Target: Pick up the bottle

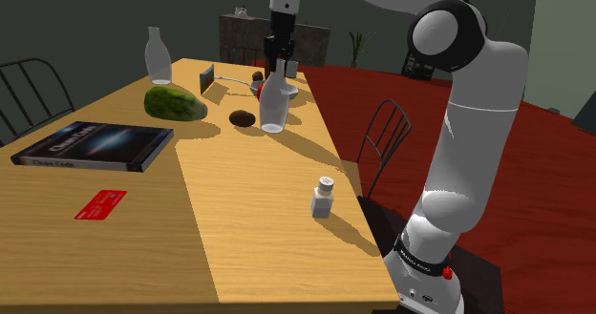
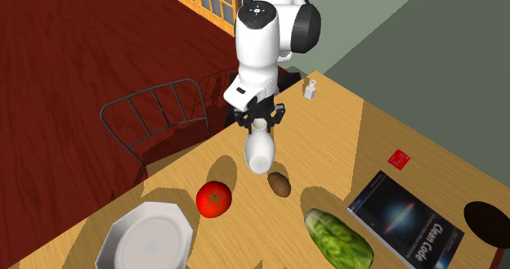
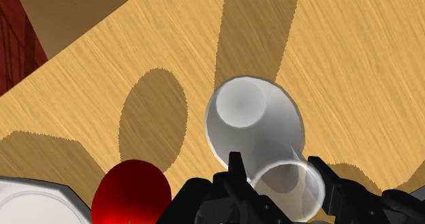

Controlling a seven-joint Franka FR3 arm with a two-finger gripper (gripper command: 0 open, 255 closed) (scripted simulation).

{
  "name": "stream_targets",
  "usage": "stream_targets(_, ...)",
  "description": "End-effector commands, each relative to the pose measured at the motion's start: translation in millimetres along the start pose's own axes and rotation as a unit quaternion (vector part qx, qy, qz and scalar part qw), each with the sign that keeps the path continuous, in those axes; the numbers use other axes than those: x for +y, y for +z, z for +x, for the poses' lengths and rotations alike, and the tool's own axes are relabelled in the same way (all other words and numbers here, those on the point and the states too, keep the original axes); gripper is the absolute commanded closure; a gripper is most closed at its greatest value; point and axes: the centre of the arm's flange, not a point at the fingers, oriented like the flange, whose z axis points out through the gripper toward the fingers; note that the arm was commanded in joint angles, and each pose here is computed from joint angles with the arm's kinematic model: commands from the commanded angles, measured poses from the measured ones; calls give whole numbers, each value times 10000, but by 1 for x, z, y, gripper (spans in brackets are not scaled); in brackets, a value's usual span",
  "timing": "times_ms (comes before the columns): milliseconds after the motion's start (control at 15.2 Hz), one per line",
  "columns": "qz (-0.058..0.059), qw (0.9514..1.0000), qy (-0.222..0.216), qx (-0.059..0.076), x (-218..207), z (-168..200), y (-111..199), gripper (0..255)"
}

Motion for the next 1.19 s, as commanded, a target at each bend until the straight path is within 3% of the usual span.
stream_targets(0,1,10000,1,-11,0,0,1,255)
stream_targets(1122,1,10000,1,-11,-2,1,-78,255)
